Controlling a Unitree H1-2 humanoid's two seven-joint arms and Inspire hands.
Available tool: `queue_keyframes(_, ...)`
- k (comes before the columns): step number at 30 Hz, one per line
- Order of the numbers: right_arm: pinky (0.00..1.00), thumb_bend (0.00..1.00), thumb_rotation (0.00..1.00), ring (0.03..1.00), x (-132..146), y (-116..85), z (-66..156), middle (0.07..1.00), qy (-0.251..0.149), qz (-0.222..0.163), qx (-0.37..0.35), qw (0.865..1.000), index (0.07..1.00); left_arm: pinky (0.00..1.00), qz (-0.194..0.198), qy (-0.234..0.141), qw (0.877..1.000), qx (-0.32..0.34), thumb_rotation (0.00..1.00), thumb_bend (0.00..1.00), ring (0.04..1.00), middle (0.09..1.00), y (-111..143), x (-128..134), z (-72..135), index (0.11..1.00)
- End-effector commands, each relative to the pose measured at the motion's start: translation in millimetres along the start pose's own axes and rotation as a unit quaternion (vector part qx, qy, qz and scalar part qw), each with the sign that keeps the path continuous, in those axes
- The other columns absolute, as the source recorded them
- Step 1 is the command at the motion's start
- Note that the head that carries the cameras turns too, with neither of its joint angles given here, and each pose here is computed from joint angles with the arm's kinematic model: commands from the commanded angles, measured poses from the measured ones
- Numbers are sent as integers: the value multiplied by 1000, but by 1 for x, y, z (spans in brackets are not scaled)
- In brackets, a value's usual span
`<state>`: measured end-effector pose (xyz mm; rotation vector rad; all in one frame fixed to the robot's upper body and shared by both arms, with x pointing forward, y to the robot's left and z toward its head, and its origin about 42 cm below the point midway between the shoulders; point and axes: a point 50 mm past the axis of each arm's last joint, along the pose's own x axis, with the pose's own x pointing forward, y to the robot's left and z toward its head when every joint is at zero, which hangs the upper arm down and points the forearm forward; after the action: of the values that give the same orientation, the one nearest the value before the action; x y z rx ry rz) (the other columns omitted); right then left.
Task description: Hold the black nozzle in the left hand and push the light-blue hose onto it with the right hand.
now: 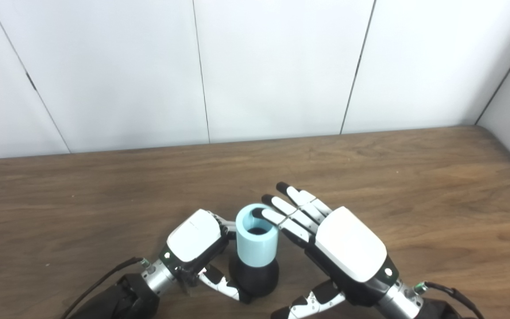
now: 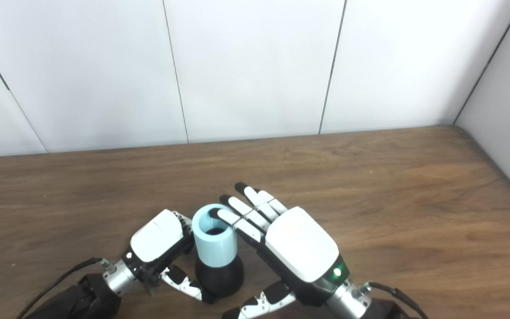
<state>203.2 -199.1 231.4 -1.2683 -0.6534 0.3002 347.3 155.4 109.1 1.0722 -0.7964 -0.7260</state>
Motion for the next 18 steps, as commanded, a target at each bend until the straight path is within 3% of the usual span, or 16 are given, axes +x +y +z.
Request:
queue_keyframes(1, 952, 838, 791, 1000, 4, -13, 4, 996, -3, -23, -1, 1000, 976, 134, -43, 31, 996, -74, 0, 525, 192, 472, -67, -26, 31, 480)
queue_keyframes(8, 941, 872, 840, 1000, 8, -14, 9, 1000, 5, -10, 1, 1000, 1000, 133, -46, 31, 996, -72, 0, 525, 192, 471, -67, -25, 31, 481)
queue_keyframes(18, 942, 880, 815, 1000, 12, -22, 16, 1000, -20, -50, 12, 999, 1000, 135, -46, 31, 996, -73, 0, 525, 193, 471, -67, -24, 31, 481)
